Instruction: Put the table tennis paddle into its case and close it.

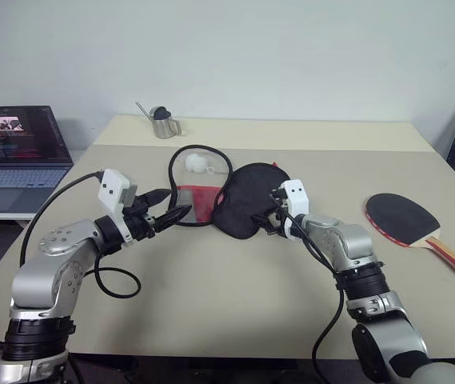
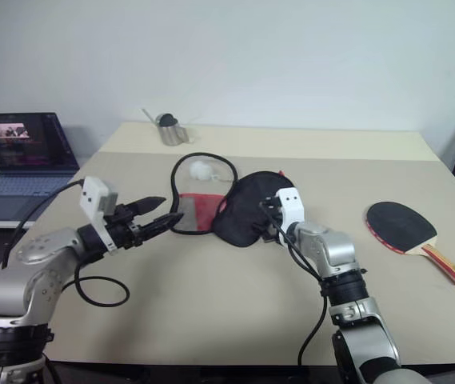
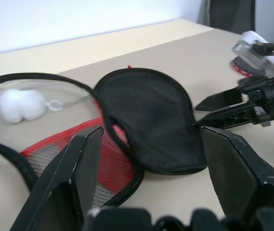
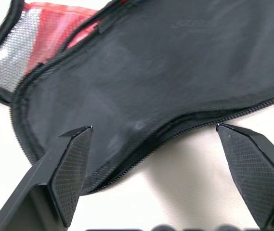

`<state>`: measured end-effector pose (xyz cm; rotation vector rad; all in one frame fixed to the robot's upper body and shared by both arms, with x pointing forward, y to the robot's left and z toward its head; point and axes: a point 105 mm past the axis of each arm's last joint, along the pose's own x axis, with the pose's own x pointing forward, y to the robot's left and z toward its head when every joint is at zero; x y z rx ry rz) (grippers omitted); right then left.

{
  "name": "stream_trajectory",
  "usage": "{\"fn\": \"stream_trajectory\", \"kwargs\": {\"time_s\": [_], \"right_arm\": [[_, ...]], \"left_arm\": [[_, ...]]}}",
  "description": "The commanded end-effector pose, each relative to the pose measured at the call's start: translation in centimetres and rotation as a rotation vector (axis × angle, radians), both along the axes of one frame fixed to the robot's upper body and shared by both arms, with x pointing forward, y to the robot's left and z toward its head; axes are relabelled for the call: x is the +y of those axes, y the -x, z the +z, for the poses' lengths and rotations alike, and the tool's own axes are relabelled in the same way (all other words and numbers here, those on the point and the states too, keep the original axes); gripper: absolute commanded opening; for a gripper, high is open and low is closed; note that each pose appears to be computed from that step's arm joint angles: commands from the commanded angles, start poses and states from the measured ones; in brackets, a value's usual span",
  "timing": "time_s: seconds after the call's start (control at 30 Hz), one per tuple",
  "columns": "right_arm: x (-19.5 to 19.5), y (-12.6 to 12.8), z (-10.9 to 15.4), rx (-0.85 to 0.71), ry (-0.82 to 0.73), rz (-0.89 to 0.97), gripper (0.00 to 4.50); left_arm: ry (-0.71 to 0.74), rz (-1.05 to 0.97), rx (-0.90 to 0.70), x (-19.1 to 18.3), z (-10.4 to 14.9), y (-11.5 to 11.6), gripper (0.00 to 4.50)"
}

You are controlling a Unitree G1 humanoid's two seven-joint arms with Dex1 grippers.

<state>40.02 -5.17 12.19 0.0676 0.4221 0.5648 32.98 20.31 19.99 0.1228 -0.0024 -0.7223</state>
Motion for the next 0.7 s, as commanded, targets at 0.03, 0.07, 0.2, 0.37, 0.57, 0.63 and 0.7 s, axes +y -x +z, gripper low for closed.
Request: {"fn": "stream_trajectory", "kwargs": {"time_s": [0.03,0.07,0.2,0.37,0.57,0.63,0.7], "right_arm": [[0.9,-0.1,0.6,-0.019,0.008,-0.003,4.50],[1.1,-0.1,0.5,-0.012,0.005,-0.010,4.50],[2.3,0.0,0.2,0.027,-0.033,-0.002,4.50],[2.9,-0.8,-0.3,0.024,-0.026,-0.023,4.50],[2.9,-1.1,-0.4,0.014,-0.028,-0.025,3.57],[3.1,-1.0,-0.4,0.016,-0.035,-0.014,2.86],[3.3,-0.7,-0.4,0.019,-0.041,0.006,2.17]], "left_arm": [[0.004,0.018,-0.068,0.6,1.9,-0.2,3.48],[0.002,0.017,-0.069,0.6,1.9,-0.2,3.48],[0.000,0.010,-0.066,0.4,1.8,-0.1,3.48],[-0.006,0.001,-0.065,0.2,1.6,-0.1,3.48],[-0.017,-0.015,-0.063,0.0,1.4,0.3,3.52],[-0.027,-0.028,-0.060,-0.1,1.4,0.5,3.52],[-0.046,-0.060,-0.053,-0.6,1.2,0.9,3.52]]}}
